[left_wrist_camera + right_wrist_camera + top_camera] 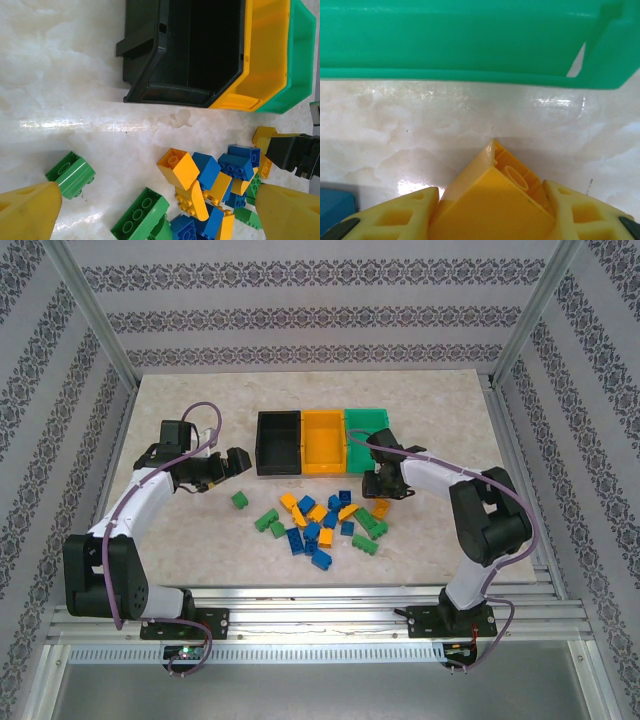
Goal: Sort the legos into containers by color
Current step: Pick up the lego from the middle-right of the table, then place the lego in the container.
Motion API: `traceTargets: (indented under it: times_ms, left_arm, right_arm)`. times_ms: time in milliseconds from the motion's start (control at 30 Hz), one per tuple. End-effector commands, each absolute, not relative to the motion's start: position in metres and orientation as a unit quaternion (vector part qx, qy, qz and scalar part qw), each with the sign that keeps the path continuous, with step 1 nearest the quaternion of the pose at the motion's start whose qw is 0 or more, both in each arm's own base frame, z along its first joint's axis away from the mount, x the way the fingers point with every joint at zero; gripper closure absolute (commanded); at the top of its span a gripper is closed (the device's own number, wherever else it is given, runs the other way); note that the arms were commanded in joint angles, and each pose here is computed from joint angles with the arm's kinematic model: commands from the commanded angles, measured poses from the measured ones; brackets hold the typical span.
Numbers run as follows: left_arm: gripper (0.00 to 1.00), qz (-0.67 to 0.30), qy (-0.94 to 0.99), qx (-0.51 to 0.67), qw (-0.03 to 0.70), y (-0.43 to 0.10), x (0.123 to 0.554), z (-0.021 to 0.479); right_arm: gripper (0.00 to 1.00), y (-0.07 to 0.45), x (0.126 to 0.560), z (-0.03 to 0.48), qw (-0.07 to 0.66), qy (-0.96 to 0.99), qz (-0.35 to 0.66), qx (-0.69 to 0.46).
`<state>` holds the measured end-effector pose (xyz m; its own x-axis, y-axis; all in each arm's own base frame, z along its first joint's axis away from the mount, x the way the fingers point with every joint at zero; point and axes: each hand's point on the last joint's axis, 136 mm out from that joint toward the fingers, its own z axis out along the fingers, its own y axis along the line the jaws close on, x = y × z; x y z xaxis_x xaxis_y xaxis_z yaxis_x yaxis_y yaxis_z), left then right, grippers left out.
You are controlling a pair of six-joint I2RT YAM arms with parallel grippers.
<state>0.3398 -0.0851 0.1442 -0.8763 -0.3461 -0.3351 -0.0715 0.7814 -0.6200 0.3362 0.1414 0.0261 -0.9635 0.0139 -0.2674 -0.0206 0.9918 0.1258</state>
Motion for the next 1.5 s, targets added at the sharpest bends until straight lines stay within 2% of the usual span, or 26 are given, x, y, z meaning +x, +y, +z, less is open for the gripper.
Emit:
traceTargets:
  times_ms: [0, 233, 433, 533, 733, 800, 933, 1467]
  left_arm:
    - [0.01, -0.324, 0.909, -0.126, 0.231, -0.084, 0.344, 0.148]
    - [0.01, -0.337, 0.906, -0.149, 0.21, -0.087, 0.34, 0.124]
    - [0.0, -0.333, 0.913, -0.129, 0.196, -0.1, 0.329, 0.118]
    - [0.0, -0.322, 0.92, -0.101, 0.197, -0.113, 0.321, 0.121]
    - [0.0, -0.215, 0.956, 0.013, 0.198, -0.141, 0.299, 0.118]
    - [0.0, -0.215, 0.956, 0.032, 0.195, -0.154, 0.297, 0.118]
    - [0.0, -0.243, 0.947, 0.051, 0.204, -0.182, 0.299, 0.12]
    - [0.23, -0.229, 0.944, 0.166, 0.169, -0.265, 0.312, 0.105]
  right_arm:
    - [0.68, 0.139, 0.332, 0.048, 0.158, 0.985, 0.064, -0.005]
    - [0.69, 0.138, 0.349, 0.107, 0.225, 0.97, 0.093, 0.001]
    - [0.66, 0.131, 0.394, 0.141, 0.261, 0.956, 0.133, 0.021]
    - [0.64, 0.131, 0.419, 0.142, 0.265, 0.956, 0.126, 0.017]
    - [0.5, 0.142, 0.439, 0.132, 0.246, 0.964, 0.101, -0.011]
    - [0.4, 0.144, 0.438, 0.127, 0.243, 0.965, 0.101, -0.012]
    - [0.36, 0.143, 0.428, 0.121, 0.236, 0.966, 0.106, -0.012]
    - [0.33, 0.102, 0.371, 0.122, 0.248, 0.964, 0.091, 0.016]
